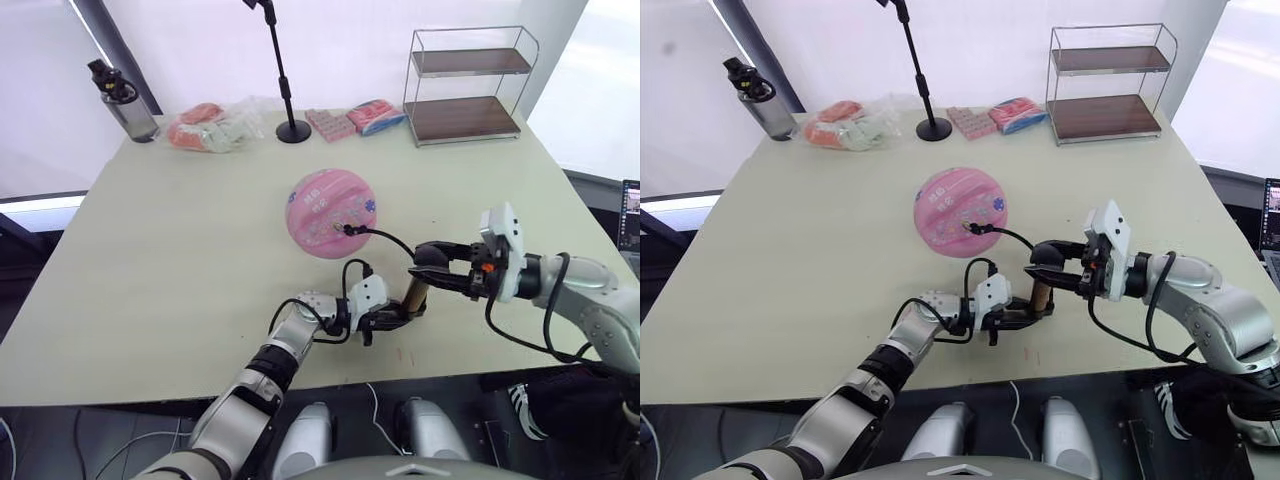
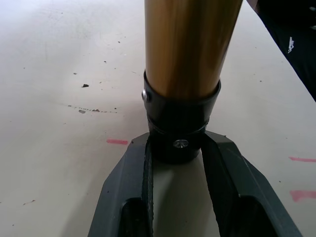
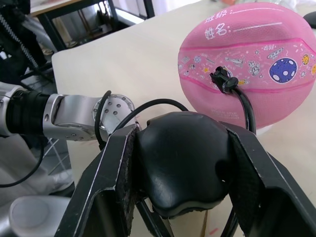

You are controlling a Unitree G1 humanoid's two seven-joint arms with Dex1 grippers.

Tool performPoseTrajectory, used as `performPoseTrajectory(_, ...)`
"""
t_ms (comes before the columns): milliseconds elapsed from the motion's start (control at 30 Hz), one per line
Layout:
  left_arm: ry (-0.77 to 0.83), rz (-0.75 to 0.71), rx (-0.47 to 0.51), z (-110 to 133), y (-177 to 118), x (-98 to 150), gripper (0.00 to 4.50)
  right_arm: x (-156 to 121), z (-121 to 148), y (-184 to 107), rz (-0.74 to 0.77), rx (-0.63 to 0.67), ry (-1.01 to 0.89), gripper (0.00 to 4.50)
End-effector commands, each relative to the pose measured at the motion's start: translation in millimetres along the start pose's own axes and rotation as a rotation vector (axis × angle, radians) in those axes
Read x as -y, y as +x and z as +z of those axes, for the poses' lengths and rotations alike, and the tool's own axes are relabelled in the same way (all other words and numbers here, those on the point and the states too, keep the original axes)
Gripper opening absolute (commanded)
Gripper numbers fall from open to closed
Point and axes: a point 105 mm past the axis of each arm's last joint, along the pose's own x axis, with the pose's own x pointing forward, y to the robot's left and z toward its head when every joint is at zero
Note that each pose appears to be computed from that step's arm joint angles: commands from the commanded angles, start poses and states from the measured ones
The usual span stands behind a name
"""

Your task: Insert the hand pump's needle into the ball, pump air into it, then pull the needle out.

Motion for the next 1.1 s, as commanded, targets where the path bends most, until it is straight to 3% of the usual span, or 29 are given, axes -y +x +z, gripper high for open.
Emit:
performPoseTrajectory(33, -0.119, -0.053, -0.133, -45, -6, 21, 1.09, 6, 60, -24, -0.065, 0.09, -0.193, 1.88)
performPoseTrajectory(267, -0.121, -0.057, -0.133, -45, -5, 21, 1.09, 6, 113, -43, -0.087, 0.19, -0.258, 1.88)
performPoseTrajectory(567, -0.115, -0.061, -0.134, -44, -5, 21, 1.09, 3, 155, -64, -0.084, 0.268, -0.193, 1.88)
performPoseTrajectory(867, -0.113, -0.057, -0.129, -44, -4, 21, 1.09, 3, 135, -53, -0.054, 0.209, -0.118, 1.88)
performPoseTrajectory(1100, -0.103, -0.051, -0.128, -44, -1, 21, 1.09, -9, 76, -24, 0.018, 0.111, 0.008, 1.88)
